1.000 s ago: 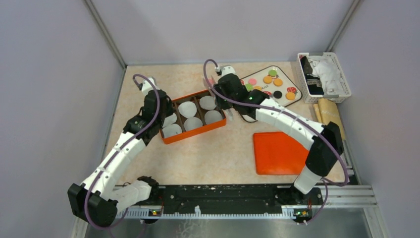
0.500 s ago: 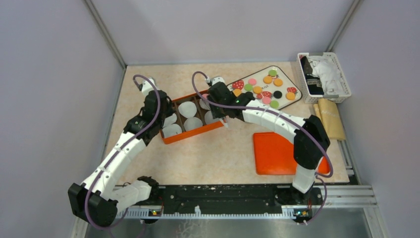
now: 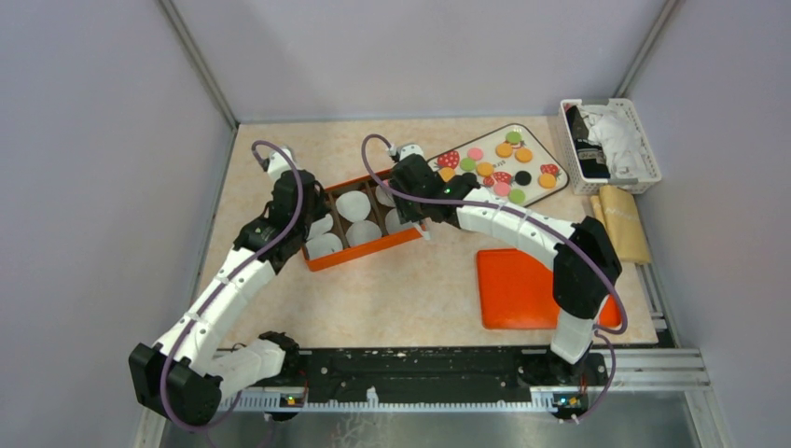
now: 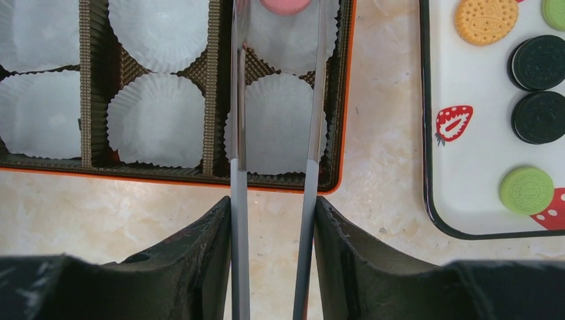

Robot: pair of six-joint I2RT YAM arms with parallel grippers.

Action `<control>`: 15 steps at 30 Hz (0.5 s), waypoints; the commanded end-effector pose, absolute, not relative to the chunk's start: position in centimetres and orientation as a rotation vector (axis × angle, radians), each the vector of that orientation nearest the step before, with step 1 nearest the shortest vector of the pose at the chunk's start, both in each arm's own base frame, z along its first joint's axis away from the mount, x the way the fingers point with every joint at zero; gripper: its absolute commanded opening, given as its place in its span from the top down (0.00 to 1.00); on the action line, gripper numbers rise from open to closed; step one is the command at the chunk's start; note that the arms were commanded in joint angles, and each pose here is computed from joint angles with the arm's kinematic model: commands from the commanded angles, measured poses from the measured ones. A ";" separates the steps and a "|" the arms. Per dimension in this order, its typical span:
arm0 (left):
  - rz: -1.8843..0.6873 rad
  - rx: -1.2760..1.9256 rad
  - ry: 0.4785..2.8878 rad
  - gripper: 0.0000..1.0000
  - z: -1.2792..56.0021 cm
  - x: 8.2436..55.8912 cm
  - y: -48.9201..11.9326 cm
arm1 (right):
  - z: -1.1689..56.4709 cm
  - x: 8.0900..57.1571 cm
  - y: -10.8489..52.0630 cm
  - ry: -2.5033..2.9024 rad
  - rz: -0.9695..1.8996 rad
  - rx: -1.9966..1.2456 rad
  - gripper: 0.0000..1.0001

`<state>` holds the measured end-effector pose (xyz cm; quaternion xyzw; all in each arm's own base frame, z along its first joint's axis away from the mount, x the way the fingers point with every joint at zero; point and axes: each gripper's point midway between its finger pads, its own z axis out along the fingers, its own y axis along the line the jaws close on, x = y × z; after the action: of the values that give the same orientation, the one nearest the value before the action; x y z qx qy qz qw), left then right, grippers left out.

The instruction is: Pack the cookies

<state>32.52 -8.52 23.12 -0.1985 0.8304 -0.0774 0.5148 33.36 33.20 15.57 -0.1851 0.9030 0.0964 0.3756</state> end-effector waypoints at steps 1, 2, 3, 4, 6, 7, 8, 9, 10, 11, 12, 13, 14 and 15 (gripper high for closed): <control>-0.172 -0.478 1.983 0.71 23.1 32.7 -8.2 | 18.4 34.5 33.9 2.238 0.278 -0.435 0.56; -0.172 -0.478 1.984 0.71 23.1 32.7 -8.2 | 18.4 34.5 33.9 2.236 0.279 -0.436 0.56; -0.172 -0.478 1.982 0.71 23.2 32.7 -8.2 | 18.4 34.5 33.9 2.238 0.279 -0.435 0.56; -0.172 -0.478 1.983 0.71 23.1 32.7 -8.2 | 18.4 34.5 33.9 2.236 0.279 -0.435 0.56; -0.171 -0.477 1.982 0.70 23.1 32.7 -8.1 | 18.6 34.5 33.9 2.234 0.280 -0.428 0.56; -0.170 -0.477 1.981 0.70 23.1 32.7 -8.1 | 18.8 34.6 33.8 2.228 0.282 -0.420 0.57; -0.171 -0.477 1.981 0.70 23.2 32.7 -8.1 | 19.2 34.6 33.7 2.218 0.284 -0.412 0.58; -0.172 -0.477 1.979 0.70 23.2 32.7 -8.1 | 19.5 34.6 33.6 2.209 0.285 -0.405 0.58; -0.172 -0.476 1.980 0.70 23.2 32.7 -8.1 | 20.0 34.6 33.3 2.199 0.279 -0.394 0.58; -0.174 -0.475 1.979 0.70 23.2 32.7 -8.2 | 20.5 34.6 32.9 2.189 0.267 -0.379 0.58; -0.176 -0.475 1.976 0.70 23.3 32.7 -8.2 | 20.9 34.7 32.2 2.180 0.242 -0.364 0.58; -0.180 -0.474 1.975 0.70 23.4 32.7 -8.2 | 21.3 34.8 31.5 2.172 0.213 -0.351 0.58; -0.183 -0.472 1.976 0.71 23.4 32.7 -8.3 | 21.7 34.8 30.9 2.166 0.188 -0.336 0.58; -0.188 -0.471 1.974 0.71 23.4 32.7 -8.3 | 22.1 34.8 30.1 2.162 0.168 -0.323 0.58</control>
<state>32.48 -8.48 22.93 -0.1971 0.8316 -0.0755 0.5136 33.82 32.47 16.01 -0.1755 0.9013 0.0786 0.3882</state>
